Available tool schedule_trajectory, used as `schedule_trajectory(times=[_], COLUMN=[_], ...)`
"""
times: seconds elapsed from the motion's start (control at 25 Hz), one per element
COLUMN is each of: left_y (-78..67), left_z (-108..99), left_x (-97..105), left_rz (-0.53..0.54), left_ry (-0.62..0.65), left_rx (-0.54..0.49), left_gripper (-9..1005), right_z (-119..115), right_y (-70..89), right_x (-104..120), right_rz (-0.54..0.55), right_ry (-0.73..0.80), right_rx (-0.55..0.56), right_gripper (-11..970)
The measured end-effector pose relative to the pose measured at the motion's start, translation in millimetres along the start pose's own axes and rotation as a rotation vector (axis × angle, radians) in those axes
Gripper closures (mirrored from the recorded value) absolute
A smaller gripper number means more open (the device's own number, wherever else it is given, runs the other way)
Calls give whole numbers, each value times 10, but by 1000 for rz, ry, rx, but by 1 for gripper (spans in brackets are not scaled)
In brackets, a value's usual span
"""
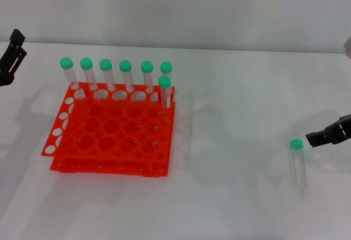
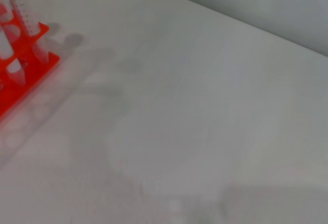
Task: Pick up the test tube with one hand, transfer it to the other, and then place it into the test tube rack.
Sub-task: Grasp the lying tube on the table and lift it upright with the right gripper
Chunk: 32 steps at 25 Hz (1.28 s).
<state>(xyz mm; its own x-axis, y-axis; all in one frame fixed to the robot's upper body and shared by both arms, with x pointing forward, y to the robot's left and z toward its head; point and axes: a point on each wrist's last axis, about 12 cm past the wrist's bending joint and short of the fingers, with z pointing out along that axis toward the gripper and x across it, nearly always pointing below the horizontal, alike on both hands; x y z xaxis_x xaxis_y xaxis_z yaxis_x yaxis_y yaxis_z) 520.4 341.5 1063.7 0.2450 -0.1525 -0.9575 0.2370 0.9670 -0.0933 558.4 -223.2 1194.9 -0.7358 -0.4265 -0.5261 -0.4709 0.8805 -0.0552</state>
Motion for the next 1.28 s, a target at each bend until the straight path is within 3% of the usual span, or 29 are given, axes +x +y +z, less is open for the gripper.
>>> schedule_trajectory(times=[0.4,1.04,1.28], left_y=[-48,-47,-38], left_z=[-61,-129,-161], left_x=[39,67,77], left_rz=[-28,-44,-45], left_ry=[20,35,42], left_rx=[23,15,8], left_gripper=[203,205,206], right_z=[141,304,367], right_y=[-36,357,397], right_x=[73,96,122], right_rz=[21,-27,-15], right_ry=[49,148,169], right_rx=[-7,-55,-43], right_gripper=[106,122,179])
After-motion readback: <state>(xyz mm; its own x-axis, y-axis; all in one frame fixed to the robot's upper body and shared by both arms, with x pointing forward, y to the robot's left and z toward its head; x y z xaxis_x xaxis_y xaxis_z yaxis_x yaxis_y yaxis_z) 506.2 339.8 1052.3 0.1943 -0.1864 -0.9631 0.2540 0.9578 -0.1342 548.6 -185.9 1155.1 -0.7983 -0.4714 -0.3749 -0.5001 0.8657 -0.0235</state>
